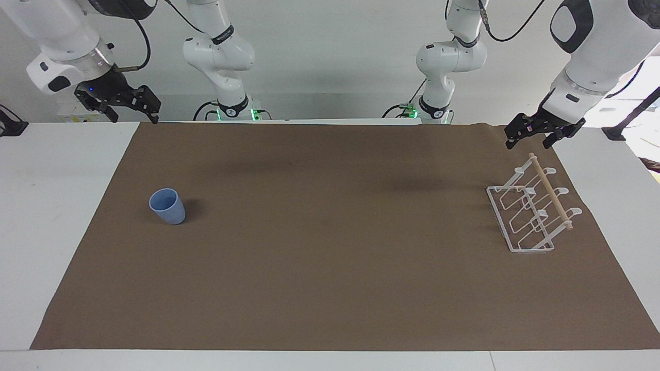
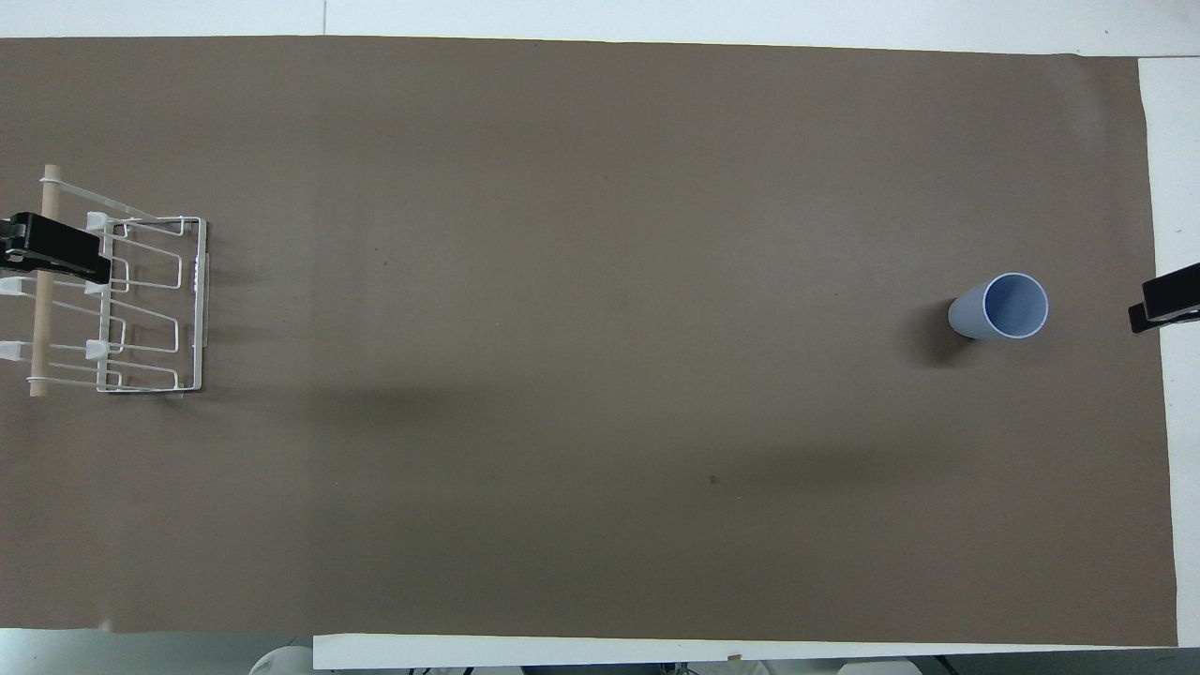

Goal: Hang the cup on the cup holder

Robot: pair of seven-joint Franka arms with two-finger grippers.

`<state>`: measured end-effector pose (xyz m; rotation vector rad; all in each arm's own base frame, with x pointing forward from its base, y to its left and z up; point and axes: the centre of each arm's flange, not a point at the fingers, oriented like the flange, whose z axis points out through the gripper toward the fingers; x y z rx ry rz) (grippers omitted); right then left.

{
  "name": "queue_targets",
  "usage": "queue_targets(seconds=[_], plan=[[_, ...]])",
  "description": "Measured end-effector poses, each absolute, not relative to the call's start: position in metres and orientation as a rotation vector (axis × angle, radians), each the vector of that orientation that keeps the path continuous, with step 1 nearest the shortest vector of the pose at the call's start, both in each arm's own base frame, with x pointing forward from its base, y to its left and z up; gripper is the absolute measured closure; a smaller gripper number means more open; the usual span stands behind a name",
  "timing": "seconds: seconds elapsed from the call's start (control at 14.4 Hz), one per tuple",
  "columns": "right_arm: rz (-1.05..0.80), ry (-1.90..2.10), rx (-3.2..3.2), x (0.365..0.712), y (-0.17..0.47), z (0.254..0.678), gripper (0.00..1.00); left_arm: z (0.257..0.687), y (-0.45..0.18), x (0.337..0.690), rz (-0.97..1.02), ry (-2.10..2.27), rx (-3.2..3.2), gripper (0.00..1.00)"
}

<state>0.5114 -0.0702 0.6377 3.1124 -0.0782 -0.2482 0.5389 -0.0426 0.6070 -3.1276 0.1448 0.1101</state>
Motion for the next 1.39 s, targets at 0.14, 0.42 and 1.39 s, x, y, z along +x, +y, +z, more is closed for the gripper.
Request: queue_targets(seconds=[0.14, 0.42, 1.39], plan=[[-0.248, -0.078, 3.112, 0.511, -0.070, 0.638, 0.00, 0.607, -0.043, 0.539, 0.110, 0.145, -3.128, 0.00], [-0.250, -0.078, 3.112, 0.511, -0.070, 0.637, 0.00, 0.607, -0.043, 0.539, 0.110, 0.145, -3.128, 0.00], [-0.022, -0.039, 3.069, 0.529, -0.126, 0.530, 0.07, 0.607, -0.043, 0.539, 0.110, 0.145, -3.128, 0.00]])
